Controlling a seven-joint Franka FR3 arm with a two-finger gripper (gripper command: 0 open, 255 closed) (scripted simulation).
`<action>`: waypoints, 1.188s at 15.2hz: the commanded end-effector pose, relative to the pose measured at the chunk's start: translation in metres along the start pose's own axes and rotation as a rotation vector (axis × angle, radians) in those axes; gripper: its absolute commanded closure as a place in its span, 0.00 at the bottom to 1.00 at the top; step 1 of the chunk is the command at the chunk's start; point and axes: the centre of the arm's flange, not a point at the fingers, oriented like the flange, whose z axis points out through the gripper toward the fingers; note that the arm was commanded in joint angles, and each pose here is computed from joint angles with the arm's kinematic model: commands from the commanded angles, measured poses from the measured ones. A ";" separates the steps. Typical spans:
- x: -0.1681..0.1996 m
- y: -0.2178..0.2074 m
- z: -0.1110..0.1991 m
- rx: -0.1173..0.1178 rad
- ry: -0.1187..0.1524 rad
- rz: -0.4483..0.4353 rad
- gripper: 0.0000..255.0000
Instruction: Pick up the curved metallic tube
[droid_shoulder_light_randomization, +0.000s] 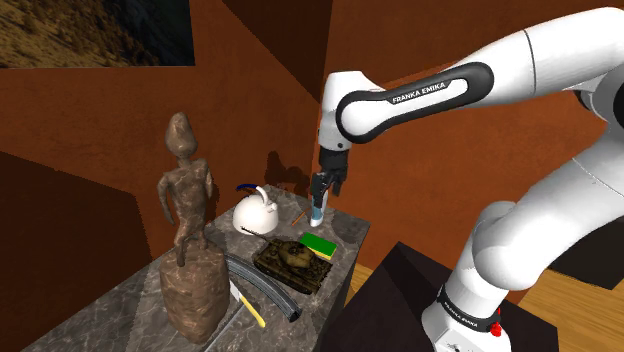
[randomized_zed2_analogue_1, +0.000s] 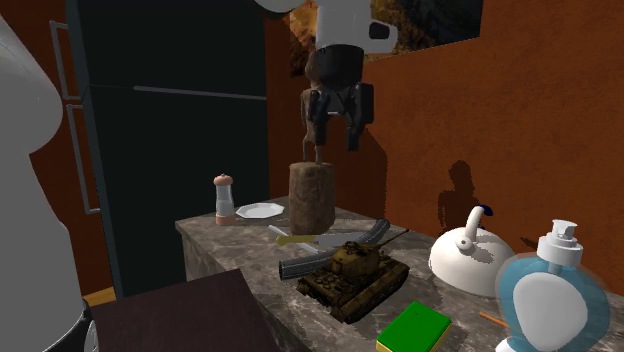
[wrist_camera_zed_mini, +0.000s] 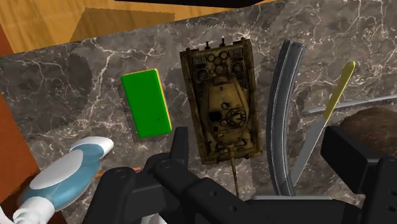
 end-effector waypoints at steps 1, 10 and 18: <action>0.016 -0.010 0.022 0.000 0.006 -0.006 0.00; 0.083 -0.053 0.108 0.000 0.025 -0.030 0.00; 0.143 -0.093 0.184 0.000 0.042 -0.052 0.00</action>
